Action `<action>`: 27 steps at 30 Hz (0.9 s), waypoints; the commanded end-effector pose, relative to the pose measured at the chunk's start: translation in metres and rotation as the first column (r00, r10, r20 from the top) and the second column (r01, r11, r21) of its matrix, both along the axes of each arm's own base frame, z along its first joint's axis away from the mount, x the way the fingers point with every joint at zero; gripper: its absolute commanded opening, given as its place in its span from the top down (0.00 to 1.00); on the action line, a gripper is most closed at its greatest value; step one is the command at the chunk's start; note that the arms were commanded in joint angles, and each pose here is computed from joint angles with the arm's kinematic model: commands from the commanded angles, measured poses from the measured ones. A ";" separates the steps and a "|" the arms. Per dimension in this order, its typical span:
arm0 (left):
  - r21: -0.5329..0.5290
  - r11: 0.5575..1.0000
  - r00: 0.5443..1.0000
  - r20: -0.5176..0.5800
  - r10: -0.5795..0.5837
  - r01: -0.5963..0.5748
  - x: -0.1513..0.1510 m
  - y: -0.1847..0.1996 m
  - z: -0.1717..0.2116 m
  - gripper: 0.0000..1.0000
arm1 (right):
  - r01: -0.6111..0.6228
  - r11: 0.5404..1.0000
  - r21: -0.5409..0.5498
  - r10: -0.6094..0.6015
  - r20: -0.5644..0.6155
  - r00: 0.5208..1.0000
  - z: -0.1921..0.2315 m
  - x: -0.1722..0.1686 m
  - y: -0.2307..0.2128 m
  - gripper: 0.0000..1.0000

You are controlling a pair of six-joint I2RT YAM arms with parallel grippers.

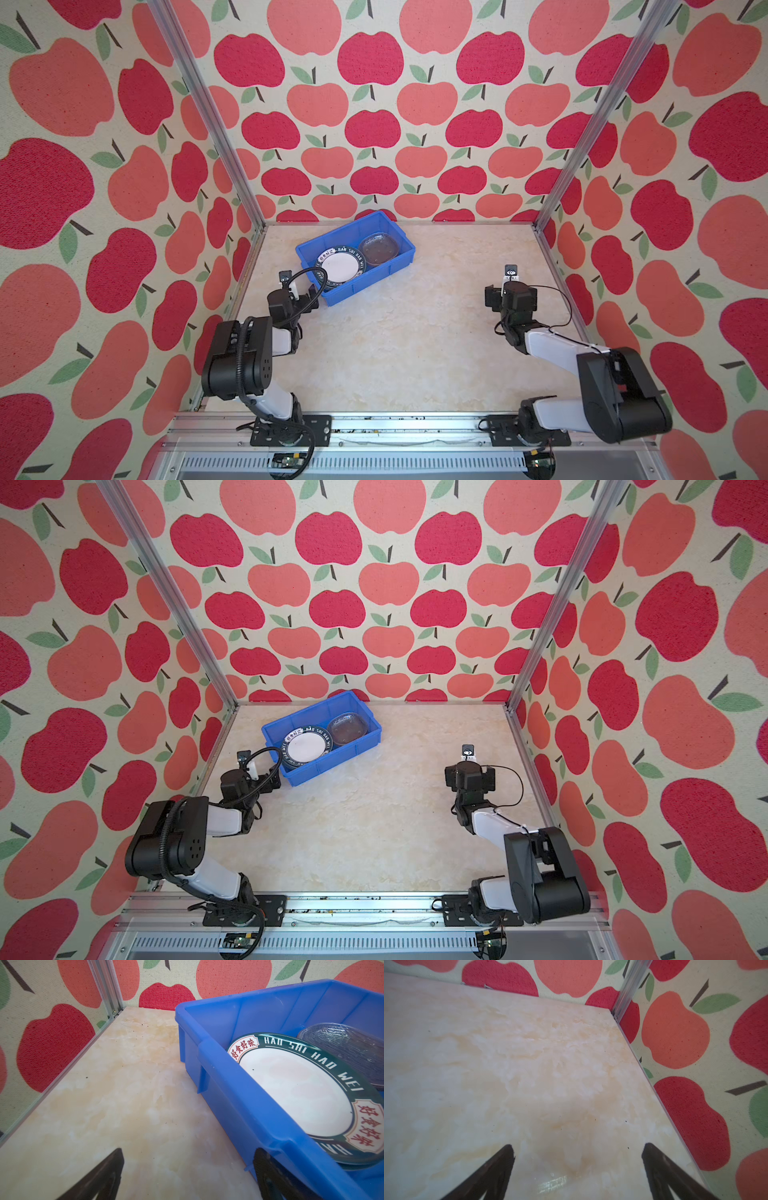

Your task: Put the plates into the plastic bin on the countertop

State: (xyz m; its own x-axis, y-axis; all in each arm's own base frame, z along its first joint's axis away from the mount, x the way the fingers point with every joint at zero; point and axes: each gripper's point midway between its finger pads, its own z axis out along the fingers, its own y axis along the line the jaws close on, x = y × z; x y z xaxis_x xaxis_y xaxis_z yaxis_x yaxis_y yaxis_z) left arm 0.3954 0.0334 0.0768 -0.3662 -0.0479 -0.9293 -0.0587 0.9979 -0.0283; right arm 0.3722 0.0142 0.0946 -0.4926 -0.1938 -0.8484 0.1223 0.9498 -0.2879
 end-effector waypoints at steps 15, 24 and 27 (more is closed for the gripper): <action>0.018 1.000 1.000 0.011 0.021 -0.022 0.003 0.005 0.004 0.01 | -0.079 0.994 0.076 0.060 0.232 0.971 0.003 0.019 -0.013 0.01; 0.018 1.000 1.000 0.011 0.022 -0.022 0.003 0.005 0.004 0.01 | -0.132 0.984 0.119 0.109 0.188 0.976 -0.002 0.025 -0.008 0.00; 0.019 1.000 1.000 0.011 0.024 -0.024 0.003 0.005 0.004 0.01 | -0.192 0.972 0.135 0.169 0.169 0.971 -0.005 0.028 0.001 0.00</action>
State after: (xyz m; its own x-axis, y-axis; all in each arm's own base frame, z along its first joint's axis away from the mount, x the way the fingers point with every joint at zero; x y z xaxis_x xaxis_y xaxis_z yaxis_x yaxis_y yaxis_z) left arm 0.3954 0.0341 0.0767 -0.3664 -0.0460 -0.9293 -0.0697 0.9973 -0.0219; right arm 0.3944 0.0031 0.0893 -0.3178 -0.1437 -0.9372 0.0529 0.9842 -0.1689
